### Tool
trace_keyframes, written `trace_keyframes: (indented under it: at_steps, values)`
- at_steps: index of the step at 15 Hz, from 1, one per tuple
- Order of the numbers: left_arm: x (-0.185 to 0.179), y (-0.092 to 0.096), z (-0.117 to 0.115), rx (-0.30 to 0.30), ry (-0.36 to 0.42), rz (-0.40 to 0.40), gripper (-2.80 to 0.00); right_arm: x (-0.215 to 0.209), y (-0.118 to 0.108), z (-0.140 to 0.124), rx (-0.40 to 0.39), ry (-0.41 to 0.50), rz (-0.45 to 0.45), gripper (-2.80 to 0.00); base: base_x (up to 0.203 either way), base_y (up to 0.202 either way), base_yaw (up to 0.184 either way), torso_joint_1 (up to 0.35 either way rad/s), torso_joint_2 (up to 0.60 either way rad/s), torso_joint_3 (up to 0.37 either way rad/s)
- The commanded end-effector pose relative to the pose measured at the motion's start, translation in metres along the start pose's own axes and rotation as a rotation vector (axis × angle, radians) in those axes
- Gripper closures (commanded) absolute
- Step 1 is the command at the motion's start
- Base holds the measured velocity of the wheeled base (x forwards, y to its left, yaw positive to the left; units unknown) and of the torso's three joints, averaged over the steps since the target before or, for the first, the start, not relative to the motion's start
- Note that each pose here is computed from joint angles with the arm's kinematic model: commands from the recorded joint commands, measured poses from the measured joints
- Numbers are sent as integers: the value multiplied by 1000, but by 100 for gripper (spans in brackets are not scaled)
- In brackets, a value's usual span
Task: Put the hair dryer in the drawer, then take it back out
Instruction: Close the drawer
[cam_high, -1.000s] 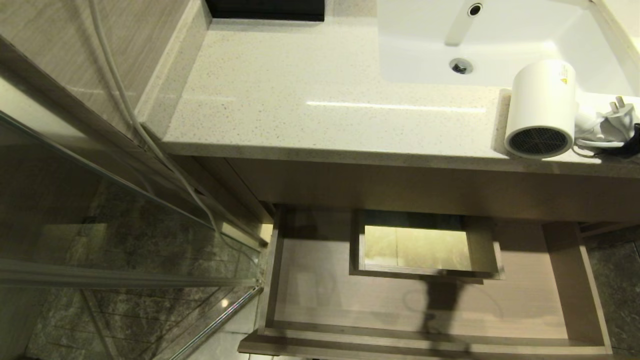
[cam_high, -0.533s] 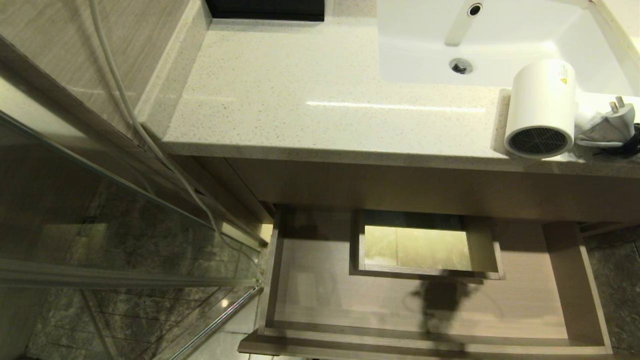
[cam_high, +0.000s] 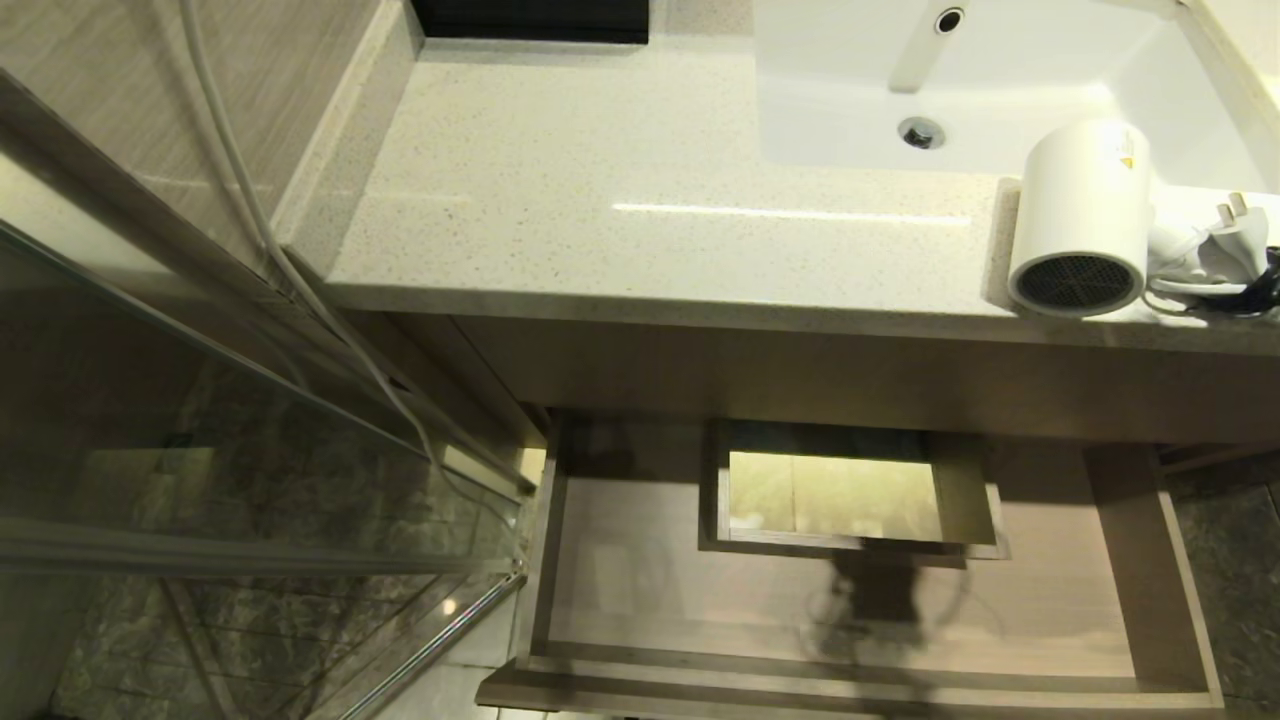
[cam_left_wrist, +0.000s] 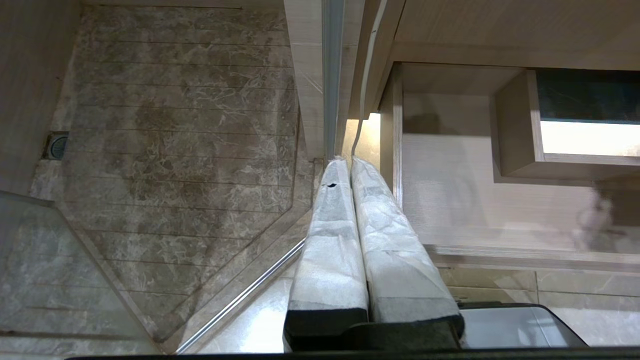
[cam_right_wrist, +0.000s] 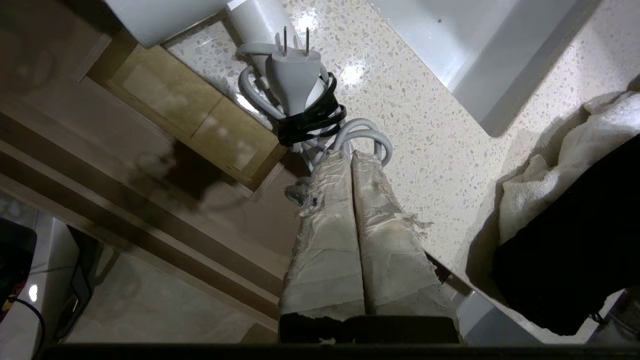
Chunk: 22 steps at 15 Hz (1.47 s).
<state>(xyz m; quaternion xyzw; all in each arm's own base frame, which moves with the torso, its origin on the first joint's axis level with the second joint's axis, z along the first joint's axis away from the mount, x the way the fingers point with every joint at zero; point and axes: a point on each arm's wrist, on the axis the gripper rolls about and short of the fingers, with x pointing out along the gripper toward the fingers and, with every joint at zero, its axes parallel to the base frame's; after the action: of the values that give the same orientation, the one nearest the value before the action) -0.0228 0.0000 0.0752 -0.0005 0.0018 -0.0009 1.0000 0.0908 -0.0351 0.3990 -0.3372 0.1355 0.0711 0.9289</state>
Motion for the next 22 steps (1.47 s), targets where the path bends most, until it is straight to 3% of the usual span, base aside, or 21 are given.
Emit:
trace_keyframes:
  at_steps: [1,4,13,16,19,22]
  values:
    - [0,0,0,0,1,0,0,-22,12,4,-19,-21,-33,0,0,0,0,0,0,0]
    - [0,0,0,0,1,0,0,-39,25,5,40,-22,-66,0,0,0,0,-81,34,-60]
    - [0,0,0,0,1,0,0,-72,61,-3,35,-21,-122,0,0,0,0,-295,48,-244]
    - [0,0,0,0,1,0,0,-82,80,-12,83,-28,-127,0,0,0,0,-271,-9,-297]
    - [0,0,0,0,1,0,0,-84,81,-11,70,-49,-151,0,0,0,0,-258,-59,-319]
    - [0,0,0,0,1,0,0,-86,80,-12,78,-7,-201,0,0,0,0,-239,-95,-330]
